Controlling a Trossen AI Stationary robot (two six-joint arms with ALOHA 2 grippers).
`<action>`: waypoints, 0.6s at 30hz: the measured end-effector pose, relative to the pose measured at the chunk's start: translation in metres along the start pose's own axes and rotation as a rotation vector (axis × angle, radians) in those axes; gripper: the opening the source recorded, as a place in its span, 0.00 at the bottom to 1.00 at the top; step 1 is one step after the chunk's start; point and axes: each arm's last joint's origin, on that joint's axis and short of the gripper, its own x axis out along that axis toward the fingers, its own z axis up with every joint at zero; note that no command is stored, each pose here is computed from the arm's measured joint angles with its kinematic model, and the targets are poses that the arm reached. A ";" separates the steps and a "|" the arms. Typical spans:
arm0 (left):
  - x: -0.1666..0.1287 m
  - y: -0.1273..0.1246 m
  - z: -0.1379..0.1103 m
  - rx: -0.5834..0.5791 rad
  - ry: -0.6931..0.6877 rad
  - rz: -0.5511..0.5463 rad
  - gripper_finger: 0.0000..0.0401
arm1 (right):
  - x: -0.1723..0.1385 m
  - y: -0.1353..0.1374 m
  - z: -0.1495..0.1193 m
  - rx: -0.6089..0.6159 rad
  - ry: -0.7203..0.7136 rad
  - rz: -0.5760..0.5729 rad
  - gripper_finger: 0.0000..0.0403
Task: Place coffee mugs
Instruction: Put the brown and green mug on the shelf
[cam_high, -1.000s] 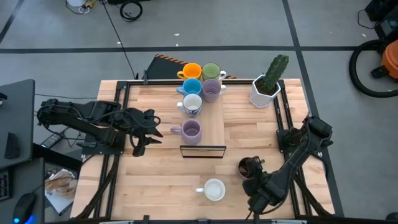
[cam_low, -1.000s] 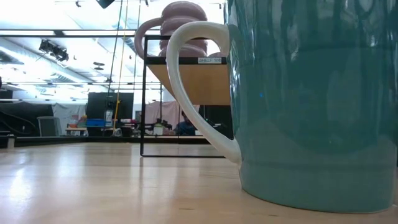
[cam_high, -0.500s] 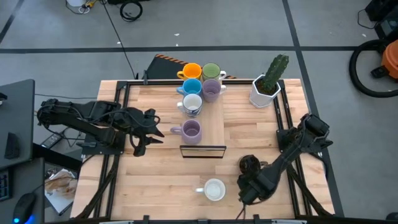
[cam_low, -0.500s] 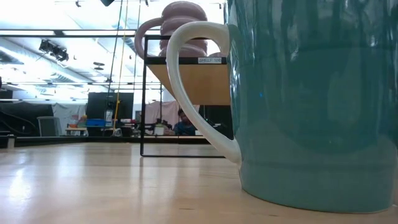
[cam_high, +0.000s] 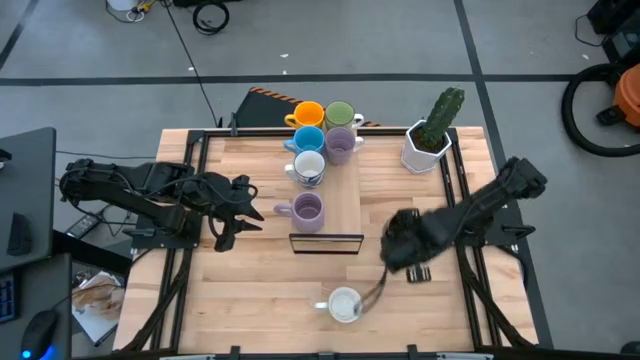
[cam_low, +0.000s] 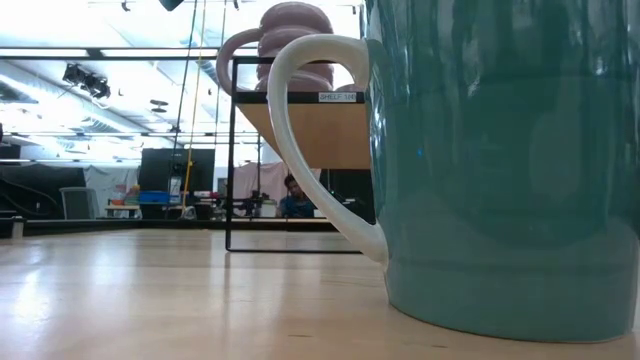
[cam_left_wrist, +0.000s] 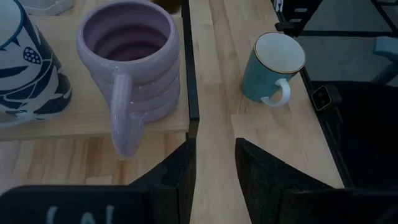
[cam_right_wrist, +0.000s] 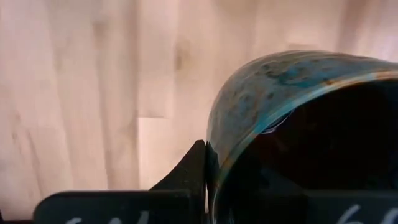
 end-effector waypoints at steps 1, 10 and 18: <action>0.000 0.000 0.000 0.000 0.000 0.000 0.29 | -0.004 -0.009 -0.001 0.006 -0.006 0.003 0.11; 0.000 0.000 0.000 0.025 0.001 0.000 0.29 | -0.030 -0.072 0.007 -0.076 -0.099 -0.065 0.11; 0.000 0.000 0.000 0.105 0.001 0.009 0.29 | -0.054 -0.113 0.031 -0.149 -0.133 -0.089 0.11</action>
